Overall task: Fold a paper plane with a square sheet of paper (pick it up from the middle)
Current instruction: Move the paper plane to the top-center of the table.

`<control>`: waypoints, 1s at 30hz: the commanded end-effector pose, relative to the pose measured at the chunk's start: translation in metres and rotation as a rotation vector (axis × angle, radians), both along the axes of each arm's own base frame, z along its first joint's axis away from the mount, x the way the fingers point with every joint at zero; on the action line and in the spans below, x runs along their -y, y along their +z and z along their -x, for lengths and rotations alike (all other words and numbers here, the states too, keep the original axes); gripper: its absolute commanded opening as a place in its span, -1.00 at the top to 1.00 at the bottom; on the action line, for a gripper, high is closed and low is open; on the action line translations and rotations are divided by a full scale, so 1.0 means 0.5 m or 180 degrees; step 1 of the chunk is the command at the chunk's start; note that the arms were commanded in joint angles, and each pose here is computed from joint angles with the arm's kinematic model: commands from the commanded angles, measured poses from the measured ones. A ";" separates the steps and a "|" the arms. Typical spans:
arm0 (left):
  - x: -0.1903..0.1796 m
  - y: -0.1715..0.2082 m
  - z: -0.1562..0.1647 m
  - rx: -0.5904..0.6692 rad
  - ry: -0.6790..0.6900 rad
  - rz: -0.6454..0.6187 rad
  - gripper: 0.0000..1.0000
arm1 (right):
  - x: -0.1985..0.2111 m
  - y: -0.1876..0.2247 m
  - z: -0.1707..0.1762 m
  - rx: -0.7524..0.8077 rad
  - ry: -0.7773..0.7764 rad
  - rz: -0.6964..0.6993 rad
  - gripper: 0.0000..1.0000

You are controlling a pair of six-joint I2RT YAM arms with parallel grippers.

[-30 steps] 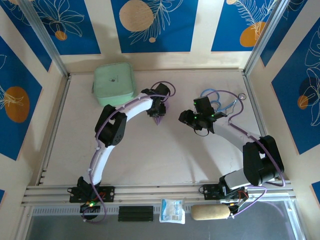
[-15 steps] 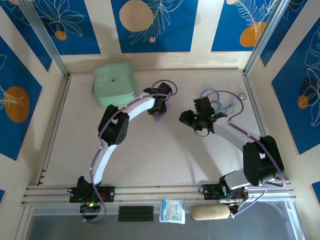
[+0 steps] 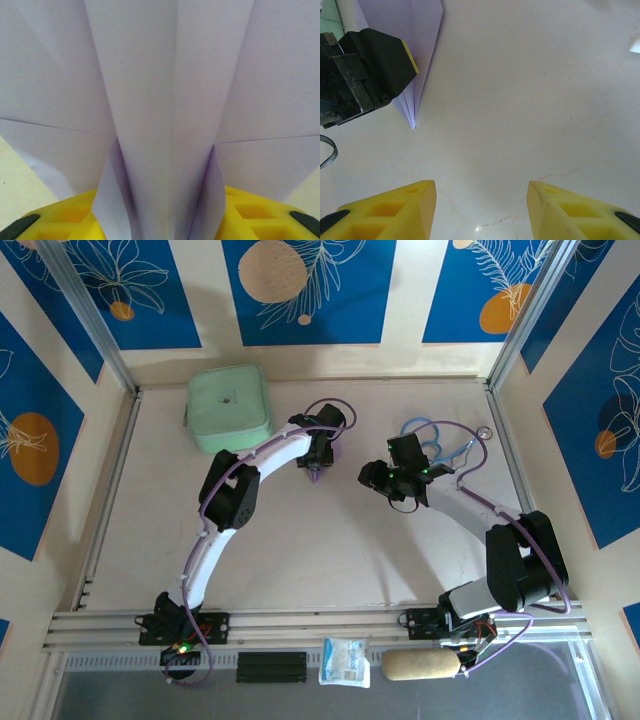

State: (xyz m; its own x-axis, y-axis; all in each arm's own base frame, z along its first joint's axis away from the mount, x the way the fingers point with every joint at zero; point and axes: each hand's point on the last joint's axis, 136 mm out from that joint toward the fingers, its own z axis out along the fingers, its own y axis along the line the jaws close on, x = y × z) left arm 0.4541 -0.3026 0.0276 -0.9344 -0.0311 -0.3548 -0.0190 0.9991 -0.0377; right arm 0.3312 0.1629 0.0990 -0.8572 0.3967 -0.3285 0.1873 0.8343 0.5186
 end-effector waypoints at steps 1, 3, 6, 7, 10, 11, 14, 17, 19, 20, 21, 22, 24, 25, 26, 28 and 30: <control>0.001 0.051 -0.003 0.0063 -0.0056 0.0063 0.00 | 0.008 0.020 -0.004 0.0076 0.0001 0.0046 -0.04; 0.007 0.088 -0.009 0.0191 -0.0046 0.0152 -0.02 | 0.009 0.023 -0.004 0.0085 0.0001 0.0051 -0.04; 0.002 0.131 -0.012 0.0336 0.0004 0.0226 -0.05 | 0.012 0.027 -0.006 0.0109 -0.0016 0.0065 -0.06; 0.000 0.141 -0.012 0.0373 0.0021 0.0241 -0.06 | 0.014 0.029 -0.007 0.0121 -0.0023 0.0074 -0.07; -0.004 0.174 -0.009 0.0473 0.0058 0.0335 -0.10 | 0.020 0.044 -0.011 0.0181 -0.0033 0.0094 -0.10; -0.008 0.188 -0.008 0.0508 0.0078 0.0365 -0.11 | 0.024 0.051 -0.014 0.0205 -0.0047 0.0113 -0.11; -0.019 0.234 -0.004 0.0653 0.0107 0.0421 -0.15 | 0.035 0.082 -0.024 0.0342 -0.0055 0.0171 -0.17; -0.045 0.293 0.001 0.0871 0.0158 0.0480 -0.20 | 0.053 0.123 -0.037 0.0540 -0.0059 0.0303 -0.29; -0.078 0.338 0.007 0.1067 0.0213 0.0506 -0.25 | 0.076 0.158 -0.049 0.0751 -0.0069 0.0530 -0.42; -0.096 0.358 0.011 0.1159 0.0248 0.0510 -0.29 | 0.086 0.172 -0.053 0.0852 -0.0076 0.0626 -0.47; -0.122 0.378 0.015 0.1270 0.0297 0.0499 -0.36 | 0.098 0.189 -0.058 0.0974 -0.0084 0.0733 -0.53; -0.150 0.398 0.020 0.1394 0.0361 0.0469 -0.46 | 0.112 0.205 -0.064 0.1100 -0.0100 0.0844 -0.57; -0.214 0.415 0.036 0.1600 0.0492 0.0328 -0.67 | 0.137 0.227 -0.071 0.1305 -0.0129 0.1031 -0.68; -0.250 0.421 0.045 0.1727 0.0562 0.0219 -0.80 | 0.152 0.236 -0.074 0.1389 -0.0163 0.1130 -0.75; -0.280 0.426 0.055 0.1840 0.0627 0.0135 -0.93 | 0.164 0.242 -0.076 0.1461 -0.0191 0.1195 -0.80; -0.350 0.423 0.080 0.2033 0.0755 -0.0063 -0.99 | 0.203 0.241 -0.080 0.1520 -0.0339 0.1375 -0.98; -0.411 0.407 0.103 0.2162 0.0889 -0.0190 -0.99 | 0.237 0.225 -0.083 0.1517 -0.0454 0.1528 -1.00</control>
